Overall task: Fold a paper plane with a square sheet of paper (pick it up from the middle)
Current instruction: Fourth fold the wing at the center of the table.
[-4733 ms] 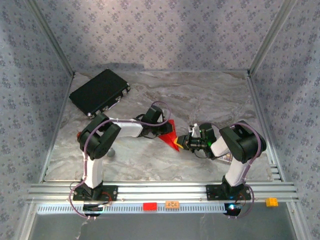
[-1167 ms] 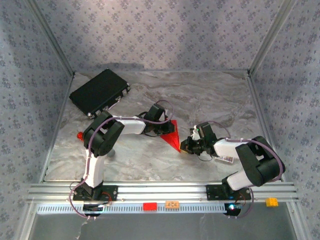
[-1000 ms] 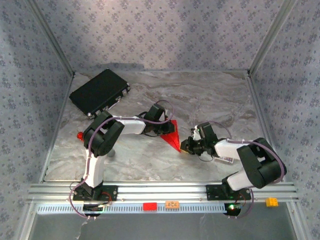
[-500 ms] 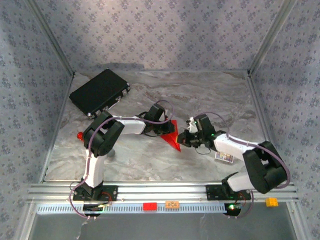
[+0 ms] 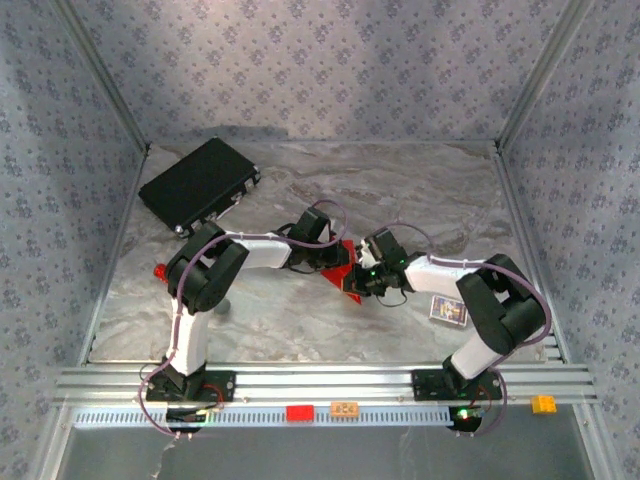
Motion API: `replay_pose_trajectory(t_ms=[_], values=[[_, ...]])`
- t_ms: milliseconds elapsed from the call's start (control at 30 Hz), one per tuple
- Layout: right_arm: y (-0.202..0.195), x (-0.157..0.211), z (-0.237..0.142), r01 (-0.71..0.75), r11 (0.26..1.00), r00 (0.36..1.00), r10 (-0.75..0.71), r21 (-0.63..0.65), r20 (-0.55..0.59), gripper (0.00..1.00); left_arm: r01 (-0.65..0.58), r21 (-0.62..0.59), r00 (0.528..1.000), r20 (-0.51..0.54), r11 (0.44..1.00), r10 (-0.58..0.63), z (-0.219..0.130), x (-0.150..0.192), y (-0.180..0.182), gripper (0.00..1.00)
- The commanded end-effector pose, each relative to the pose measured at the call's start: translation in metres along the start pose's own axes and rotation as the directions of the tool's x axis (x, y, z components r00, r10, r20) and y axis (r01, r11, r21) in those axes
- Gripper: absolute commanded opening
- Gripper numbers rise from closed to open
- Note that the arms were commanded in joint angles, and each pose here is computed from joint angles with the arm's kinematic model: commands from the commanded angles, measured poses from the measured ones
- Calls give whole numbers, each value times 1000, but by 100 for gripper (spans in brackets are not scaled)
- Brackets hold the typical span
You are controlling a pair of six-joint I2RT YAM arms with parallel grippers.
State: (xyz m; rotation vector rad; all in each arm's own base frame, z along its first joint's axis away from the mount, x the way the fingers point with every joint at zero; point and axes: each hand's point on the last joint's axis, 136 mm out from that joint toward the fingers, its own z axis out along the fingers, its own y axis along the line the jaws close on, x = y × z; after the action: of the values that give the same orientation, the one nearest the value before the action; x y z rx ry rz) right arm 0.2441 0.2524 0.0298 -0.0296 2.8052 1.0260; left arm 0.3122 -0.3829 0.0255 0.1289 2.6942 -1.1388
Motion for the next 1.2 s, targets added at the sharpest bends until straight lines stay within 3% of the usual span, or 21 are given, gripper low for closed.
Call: replay_pose_trajectory(t_ms=[0, 433, 1167], values=[[-15, 0, 1, -26, 999, 1000, 26, 38, 5, 2, 41, -96, 996, -76, 995, -48, 13, 24, 36, 11], [-22, 5, -1, -78, 997, 997, 78, -24, 10, 2, 41, -103, 996, -78, 994, -49, 13, 24, 38, 11], [-51, 49, -11, -136, 989, 991, 135, -53, -18, 3, 80, -145, 993, -80, 986, -92, 13, 27, 59, 11]])
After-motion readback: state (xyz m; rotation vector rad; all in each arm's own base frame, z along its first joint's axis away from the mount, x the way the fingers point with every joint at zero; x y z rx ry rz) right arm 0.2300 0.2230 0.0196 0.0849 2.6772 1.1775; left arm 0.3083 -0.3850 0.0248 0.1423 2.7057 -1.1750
